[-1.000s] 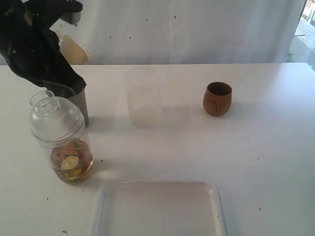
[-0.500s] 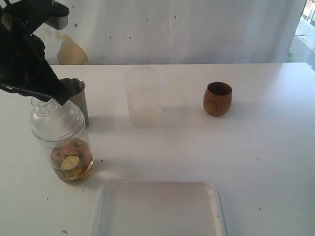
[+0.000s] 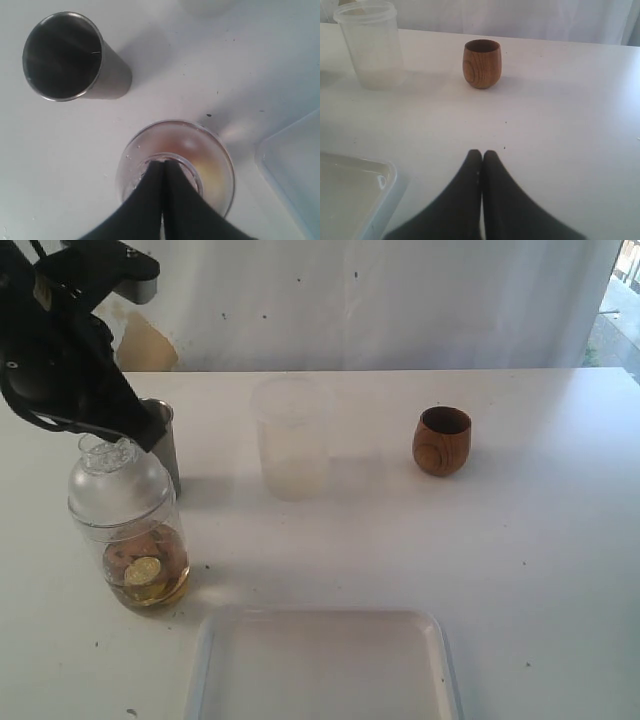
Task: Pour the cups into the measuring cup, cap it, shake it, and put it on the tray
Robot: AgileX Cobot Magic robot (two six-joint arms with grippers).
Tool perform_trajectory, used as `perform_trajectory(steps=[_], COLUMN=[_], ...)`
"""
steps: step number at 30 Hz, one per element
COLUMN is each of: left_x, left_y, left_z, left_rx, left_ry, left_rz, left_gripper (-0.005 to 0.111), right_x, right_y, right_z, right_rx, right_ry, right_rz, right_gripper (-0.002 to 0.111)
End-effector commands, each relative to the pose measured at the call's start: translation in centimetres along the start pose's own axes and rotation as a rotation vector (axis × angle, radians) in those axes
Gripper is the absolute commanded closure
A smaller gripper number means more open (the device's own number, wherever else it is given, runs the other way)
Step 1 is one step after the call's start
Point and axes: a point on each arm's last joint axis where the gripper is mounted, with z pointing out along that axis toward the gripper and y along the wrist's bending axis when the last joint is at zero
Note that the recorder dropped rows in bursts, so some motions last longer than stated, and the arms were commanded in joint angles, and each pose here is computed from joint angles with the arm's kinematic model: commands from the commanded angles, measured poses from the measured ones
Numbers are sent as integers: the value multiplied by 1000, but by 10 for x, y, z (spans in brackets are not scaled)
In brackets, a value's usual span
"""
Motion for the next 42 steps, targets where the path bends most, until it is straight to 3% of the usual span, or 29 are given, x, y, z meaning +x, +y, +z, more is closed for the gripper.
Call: perform_trajectory(steps=[1,19,31,42], left_x=[0,8,6,2], left_y=[0,-3,-8,-5], left_z=[2,5,33,20], left_rx=[-1,29,53,39], left_ry=[5,100,196,102], left_rz=[-2,-13,0,8], left_gripper=[107,107,107,107], right_x=[1,1,1,1], right_y=[0,0,0,0], right_z=[0,0,0,0], right_rx=[6,6,6,6], right_ry=[-1,-1,-1,-1], right_rz=[1,1,1,1], right_gripper=[108,108,108,108])
